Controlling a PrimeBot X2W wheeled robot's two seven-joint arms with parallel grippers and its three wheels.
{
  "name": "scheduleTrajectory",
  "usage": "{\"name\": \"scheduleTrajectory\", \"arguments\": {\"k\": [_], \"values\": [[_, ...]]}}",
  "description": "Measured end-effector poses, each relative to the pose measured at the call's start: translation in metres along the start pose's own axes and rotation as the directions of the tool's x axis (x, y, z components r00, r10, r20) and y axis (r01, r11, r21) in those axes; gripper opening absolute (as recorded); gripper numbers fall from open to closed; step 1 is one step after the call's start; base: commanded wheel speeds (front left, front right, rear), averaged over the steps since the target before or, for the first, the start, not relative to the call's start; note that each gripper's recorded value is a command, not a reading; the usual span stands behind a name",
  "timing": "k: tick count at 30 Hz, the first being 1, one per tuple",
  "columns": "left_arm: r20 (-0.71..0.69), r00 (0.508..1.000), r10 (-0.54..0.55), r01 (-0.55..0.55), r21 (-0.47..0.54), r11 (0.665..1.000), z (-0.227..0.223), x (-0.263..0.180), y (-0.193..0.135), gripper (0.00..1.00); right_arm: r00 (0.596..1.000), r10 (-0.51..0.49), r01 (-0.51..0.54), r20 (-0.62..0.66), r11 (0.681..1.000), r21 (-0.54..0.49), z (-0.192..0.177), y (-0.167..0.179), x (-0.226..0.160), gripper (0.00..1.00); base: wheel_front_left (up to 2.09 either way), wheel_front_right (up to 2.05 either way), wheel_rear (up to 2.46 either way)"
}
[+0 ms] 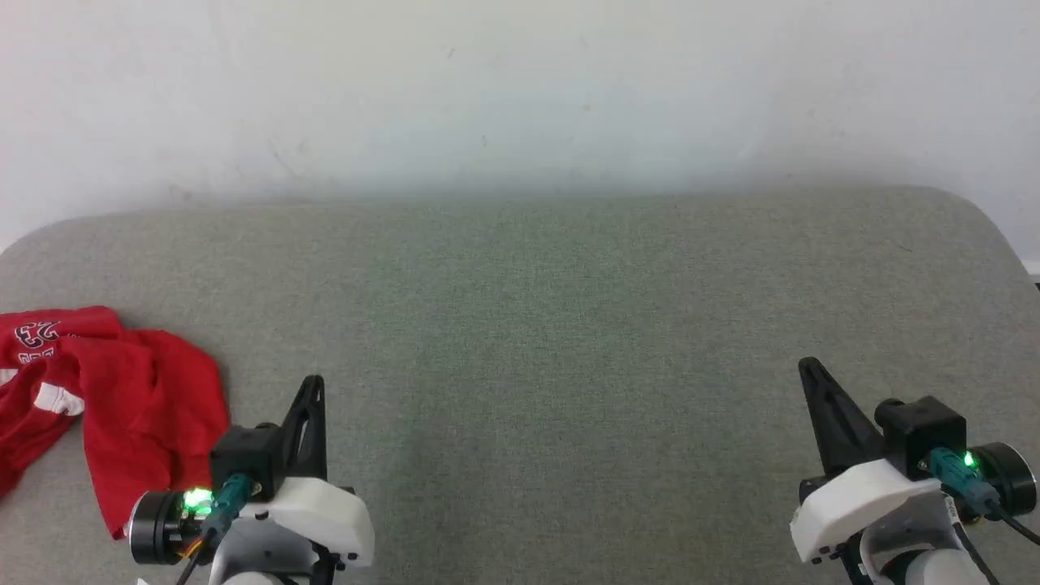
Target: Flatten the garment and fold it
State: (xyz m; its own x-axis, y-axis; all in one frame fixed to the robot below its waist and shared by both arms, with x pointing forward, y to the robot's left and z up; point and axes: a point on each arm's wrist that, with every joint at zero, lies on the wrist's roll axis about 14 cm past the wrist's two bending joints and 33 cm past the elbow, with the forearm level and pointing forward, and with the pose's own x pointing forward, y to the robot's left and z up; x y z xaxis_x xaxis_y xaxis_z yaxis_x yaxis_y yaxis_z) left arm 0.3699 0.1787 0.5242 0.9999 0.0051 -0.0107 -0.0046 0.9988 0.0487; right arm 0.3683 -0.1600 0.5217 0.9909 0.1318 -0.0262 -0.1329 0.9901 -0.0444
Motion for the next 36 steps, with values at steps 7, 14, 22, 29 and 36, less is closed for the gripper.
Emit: {"name": "scheduleTrajectory", "arguments": {"k": [7,14,22,29,36], "values": [[0.0,1.0,0.0,0.0,0.0,1.0,0.0,0.0,0.0,0.0,1.0,0.0,0.0,0.0,1.0,0.0,0.0,0.0,0.0,0.0,0.0,0.0,0.0],[0.0,1.0,0.0,0.0,0.0,1.0,0.0,0.0,0.0,0.0,1.0,0.0,0.0,0.0,1.0,0.0,0.0,0.0,0.0,0.0,0.0,0.0,0.0],[0.0,1.0,0.0,0.0,0.0,1.0,0.0,0.0,0.0,0.0,1.0,0.0,0.0,0.0,1.0,0.0,0.0,0.0,0.0,0.0,0.0,0.0,0.0],[0.0,1.0,-0.001,0.001,0.0,1.0,-0.0001,0.0,-0.0004,1.0,1.0,0.0,0.0,-0.003,1.0,0.0,-0.0006,-0.0001,-0.0003,1.0,0.0,0.0,0.0],[0.0,1.0,-0.008,0.008,-0.014,1.0,-0.0017,-0.0001,-0.0026,1.0,1.0,-0.006,0.006,0.0,1.0,0.007,-0.0019,-0.0021,-0.001,1.0,0.0,0.0,0.0]]}}
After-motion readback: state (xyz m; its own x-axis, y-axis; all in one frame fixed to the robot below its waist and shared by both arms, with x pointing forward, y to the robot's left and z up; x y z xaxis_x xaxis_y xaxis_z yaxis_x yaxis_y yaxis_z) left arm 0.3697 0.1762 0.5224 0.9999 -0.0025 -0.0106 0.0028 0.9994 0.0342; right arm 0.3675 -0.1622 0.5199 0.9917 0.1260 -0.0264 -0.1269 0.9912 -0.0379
